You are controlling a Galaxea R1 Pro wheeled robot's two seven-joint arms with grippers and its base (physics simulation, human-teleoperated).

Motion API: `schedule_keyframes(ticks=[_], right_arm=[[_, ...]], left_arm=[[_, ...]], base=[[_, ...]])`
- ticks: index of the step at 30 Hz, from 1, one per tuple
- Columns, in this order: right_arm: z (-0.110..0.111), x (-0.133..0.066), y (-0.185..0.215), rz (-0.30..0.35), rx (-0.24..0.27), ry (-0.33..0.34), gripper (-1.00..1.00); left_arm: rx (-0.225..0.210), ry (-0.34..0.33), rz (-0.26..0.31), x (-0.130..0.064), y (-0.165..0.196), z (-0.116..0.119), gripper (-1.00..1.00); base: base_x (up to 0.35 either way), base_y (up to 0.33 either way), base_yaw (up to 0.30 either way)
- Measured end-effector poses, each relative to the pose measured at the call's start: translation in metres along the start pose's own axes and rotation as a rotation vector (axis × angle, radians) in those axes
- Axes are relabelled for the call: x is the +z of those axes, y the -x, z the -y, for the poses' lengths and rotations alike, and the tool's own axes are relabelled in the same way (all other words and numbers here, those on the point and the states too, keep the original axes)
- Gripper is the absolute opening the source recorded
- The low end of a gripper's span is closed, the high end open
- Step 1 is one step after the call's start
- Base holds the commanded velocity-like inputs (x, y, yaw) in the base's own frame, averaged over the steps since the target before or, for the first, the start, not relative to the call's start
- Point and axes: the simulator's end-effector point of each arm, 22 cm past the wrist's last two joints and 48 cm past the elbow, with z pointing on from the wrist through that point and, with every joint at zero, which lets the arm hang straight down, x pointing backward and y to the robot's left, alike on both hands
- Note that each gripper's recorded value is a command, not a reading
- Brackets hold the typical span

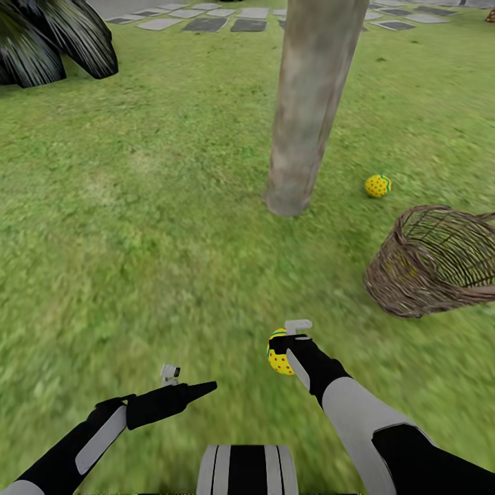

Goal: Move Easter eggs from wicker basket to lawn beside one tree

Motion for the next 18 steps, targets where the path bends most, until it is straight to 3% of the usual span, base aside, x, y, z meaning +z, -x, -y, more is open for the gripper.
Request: schedule_keyframes(ticks=[10, 15, 18], right_arm=[[0.000, 0.005, -0.006, -0.008, 0.000, -0.002, -1.00], [0.001, 0.005, 0.010, 0.064, 0.003, -0.006, -1.00], [0.001, 0.010, 0.005, 0.058, 0.003, -0.005, -1.00]], left_arm=[[-0.013, 0.004, -0.001, 0.000, -0.003, -0.005, 1.00], [-0.013, 0.006, -0.001, 0.000, -0.003, -0.006, 1.00], [-0.026, 0.009, -0.006, 0.001, -0.007, -0.011, 1.00]], base=[[0.000, 0.000, 0.000], [0.000, 0.000, 0.000], [0.000, 0.000, 0.000]])
